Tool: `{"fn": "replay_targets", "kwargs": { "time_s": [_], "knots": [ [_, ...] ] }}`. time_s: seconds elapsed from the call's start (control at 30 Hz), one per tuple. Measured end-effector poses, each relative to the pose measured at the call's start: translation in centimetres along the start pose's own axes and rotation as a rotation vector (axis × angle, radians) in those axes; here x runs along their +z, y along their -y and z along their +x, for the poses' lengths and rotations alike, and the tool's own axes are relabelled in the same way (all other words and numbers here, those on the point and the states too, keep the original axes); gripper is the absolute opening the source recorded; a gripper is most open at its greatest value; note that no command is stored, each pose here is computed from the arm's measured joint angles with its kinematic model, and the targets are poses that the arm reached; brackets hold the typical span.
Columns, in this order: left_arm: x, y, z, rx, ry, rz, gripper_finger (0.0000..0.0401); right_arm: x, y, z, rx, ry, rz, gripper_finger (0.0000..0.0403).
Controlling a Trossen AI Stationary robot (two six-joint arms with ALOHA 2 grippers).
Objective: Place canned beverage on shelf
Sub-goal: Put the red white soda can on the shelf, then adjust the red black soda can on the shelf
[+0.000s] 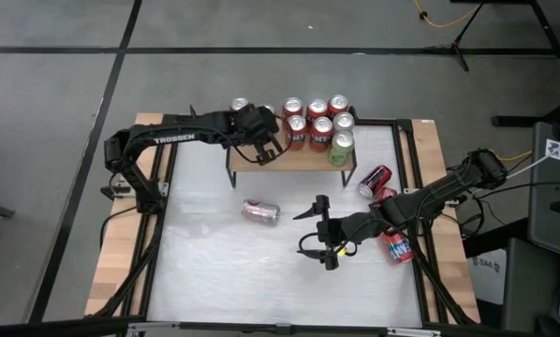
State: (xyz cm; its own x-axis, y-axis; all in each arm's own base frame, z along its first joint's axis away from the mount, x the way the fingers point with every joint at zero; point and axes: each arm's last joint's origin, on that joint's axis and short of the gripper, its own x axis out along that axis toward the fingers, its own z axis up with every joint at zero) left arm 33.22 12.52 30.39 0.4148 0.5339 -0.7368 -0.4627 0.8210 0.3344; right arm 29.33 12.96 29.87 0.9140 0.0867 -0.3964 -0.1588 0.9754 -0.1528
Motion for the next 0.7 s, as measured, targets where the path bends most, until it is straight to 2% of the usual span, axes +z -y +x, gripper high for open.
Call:
{"fn": "replay_targets", "kwargs": {
  "time_s": [0.3,0.43,0.7],
  "knots": [
    [0.1,-1.0,0.4,0.007,0.014,-0.009,0.0,0.0,0.0,0.0,0.0,0.0,0.0,0.0392],
    [0.1,-0.7,0.3,-0.041,0.019,-0.007,0.0,0.0,0.0,0.0,0.0,0.0,0.0,0.0392],
    [0.3,0.7,-0.2,-0.071,0.032,0.019,0.0,0.0,0.0,0.0,0.0,0.0,0.0,0.0392]
  ]
}}
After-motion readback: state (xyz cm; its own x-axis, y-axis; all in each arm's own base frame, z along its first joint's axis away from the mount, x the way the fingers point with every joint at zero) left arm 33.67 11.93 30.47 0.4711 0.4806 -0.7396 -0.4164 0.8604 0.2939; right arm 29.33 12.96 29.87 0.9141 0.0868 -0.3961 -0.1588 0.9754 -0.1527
